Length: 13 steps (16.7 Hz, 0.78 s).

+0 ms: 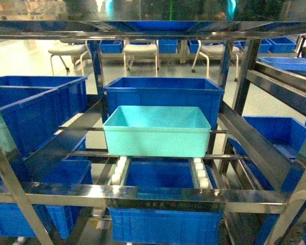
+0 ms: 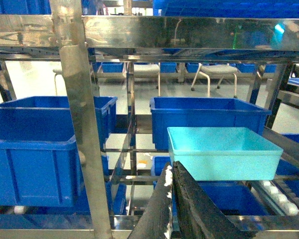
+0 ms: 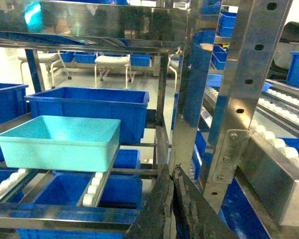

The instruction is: Organize blue bins on left shelf correctly

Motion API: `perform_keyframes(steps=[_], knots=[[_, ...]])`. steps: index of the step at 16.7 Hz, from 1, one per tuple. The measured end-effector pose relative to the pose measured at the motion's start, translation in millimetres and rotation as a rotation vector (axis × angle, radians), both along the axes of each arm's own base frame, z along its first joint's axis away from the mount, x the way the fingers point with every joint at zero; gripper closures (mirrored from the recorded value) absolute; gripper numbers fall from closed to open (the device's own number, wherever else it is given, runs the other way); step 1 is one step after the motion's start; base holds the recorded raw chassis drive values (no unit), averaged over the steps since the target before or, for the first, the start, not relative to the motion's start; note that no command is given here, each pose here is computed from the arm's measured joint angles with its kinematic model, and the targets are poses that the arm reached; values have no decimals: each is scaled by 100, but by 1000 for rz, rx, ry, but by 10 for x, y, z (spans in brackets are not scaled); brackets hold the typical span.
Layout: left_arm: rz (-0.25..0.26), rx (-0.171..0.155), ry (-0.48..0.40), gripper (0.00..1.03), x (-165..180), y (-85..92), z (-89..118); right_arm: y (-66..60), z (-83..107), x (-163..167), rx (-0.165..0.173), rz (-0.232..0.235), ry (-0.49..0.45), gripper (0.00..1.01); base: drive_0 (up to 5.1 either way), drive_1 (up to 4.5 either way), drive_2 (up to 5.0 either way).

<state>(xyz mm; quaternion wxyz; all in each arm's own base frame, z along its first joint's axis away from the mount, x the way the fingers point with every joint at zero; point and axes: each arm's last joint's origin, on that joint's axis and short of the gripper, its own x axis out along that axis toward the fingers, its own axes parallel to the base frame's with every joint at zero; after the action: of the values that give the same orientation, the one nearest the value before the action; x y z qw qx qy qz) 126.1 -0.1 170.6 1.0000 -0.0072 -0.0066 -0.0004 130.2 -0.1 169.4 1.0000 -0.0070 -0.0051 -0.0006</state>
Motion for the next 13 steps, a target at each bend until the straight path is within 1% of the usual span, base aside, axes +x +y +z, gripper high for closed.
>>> perform_keyframes(steps=[13], knots=[[0, 0, -2, 101, -166, 0, 5, 0, 17, -188, 0, 0, -6, 99, 0, 0, 0]])
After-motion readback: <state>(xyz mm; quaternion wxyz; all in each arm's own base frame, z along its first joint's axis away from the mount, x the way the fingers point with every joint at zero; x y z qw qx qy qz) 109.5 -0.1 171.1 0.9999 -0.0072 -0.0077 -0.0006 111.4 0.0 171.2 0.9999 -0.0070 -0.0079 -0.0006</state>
